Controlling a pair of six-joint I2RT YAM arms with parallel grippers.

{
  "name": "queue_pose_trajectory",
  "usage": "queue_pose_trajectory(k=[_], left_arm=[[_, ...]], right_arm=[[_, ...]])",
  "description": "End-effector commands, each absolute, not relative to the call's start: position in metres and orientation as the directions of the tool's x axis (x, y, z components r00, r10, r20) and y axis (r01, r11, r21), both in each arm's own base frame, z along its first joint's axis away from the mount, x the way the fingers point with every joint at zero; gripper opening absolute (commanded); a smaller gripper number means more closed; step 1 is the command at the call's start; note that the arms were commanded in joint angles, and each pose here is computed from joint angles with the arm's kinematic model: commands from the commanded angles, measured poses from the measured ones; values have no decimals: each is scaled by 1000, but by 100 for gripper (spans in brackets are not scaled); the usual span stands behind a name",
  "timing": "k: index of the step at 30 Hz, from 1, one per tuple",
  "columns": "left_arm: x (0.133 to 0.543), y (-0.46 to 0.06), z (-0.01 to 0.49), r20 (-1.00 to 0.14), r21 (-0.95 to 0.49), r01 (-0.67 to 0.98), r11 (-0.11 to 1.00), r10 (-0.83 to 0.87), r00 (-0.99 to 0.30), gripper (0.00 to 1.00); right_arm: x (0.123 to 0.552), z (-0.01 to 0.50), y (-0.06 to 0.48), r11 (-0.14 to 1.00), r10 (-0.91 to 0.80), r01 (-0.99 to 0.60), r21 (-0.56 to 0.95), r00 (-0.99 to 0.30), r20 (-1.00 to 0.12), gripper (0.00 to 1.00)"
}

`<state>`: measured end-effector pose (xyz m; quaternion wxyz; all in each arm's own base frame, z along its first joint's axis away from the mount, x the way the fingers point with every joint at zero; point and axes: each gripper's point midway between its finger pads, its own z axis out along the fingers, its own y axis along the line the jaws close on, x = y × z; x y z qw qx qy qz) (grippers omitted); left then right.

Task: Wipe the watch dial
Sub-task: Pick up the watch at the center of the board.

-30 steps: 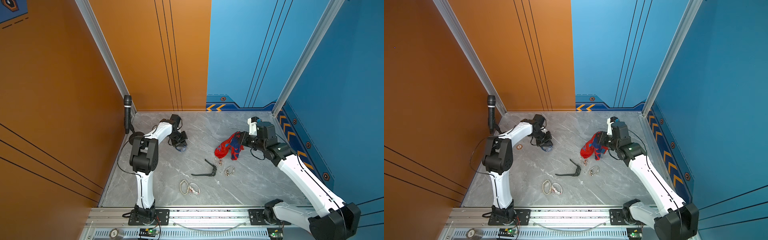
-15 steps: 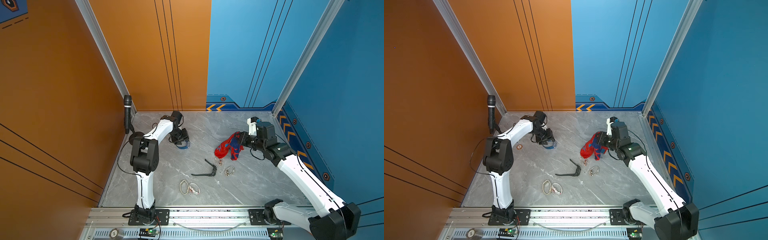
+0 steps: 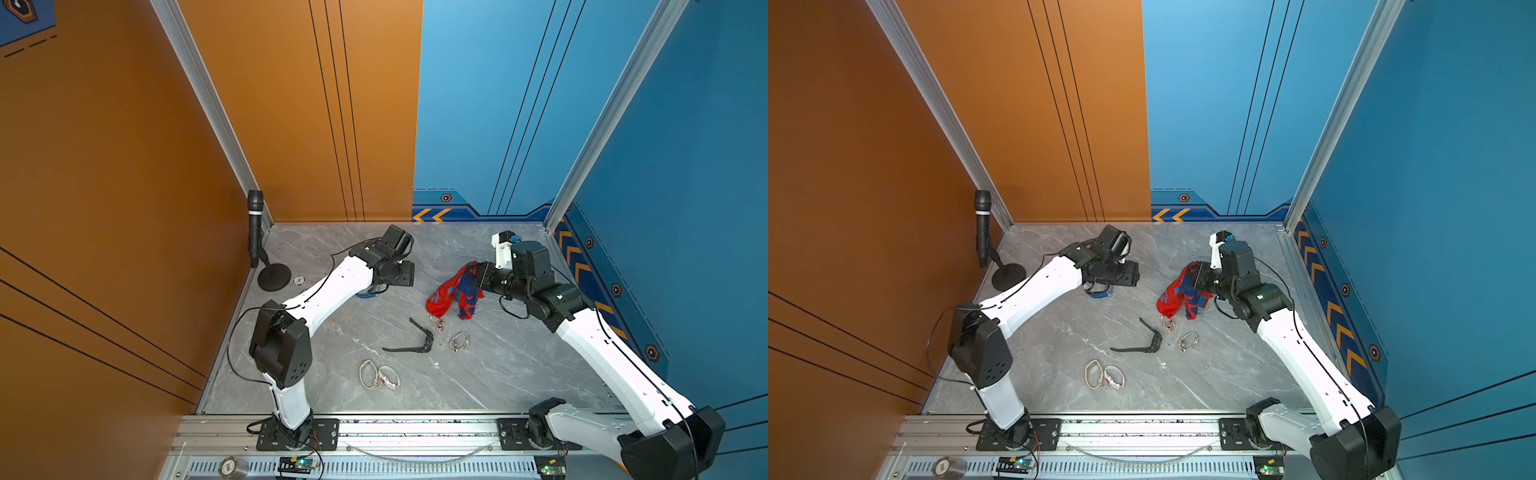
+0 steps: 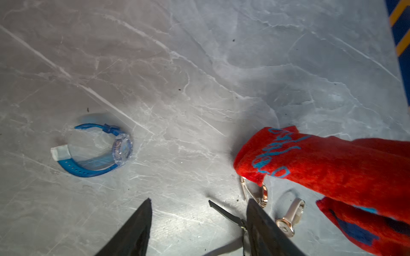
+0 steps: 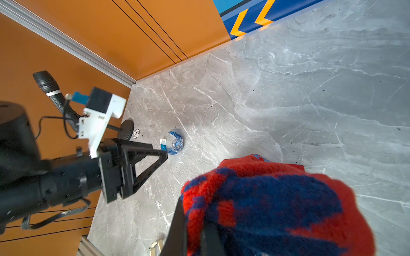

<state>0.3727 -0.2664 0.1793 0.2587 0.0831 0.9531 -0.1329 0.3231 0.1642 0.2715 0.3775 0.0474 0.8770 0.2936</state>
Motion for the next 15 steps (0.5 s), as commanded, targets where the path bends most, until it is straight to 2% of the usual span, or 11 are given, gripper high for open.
queue_pose_trajectory(k=[1, 10, 15], left_arm=[[351, -271, 162, -503, -194, 289, 937, 158, -850, 65], [277, -312, 150, -486, -264, 457, 850, 292, -824, 59], [244, -328, 132, -443, -259, 516, 816, 374, -815, 57]], right_arm=[[317, 273, 155, 851, 282, -118, 512, -719, -635, 0], [303, 263, 110, 912, 301, 10, 410, -695, -653, 0], [303, 264, 103, 914, 301, 12, 406, -690, -658, 0]])
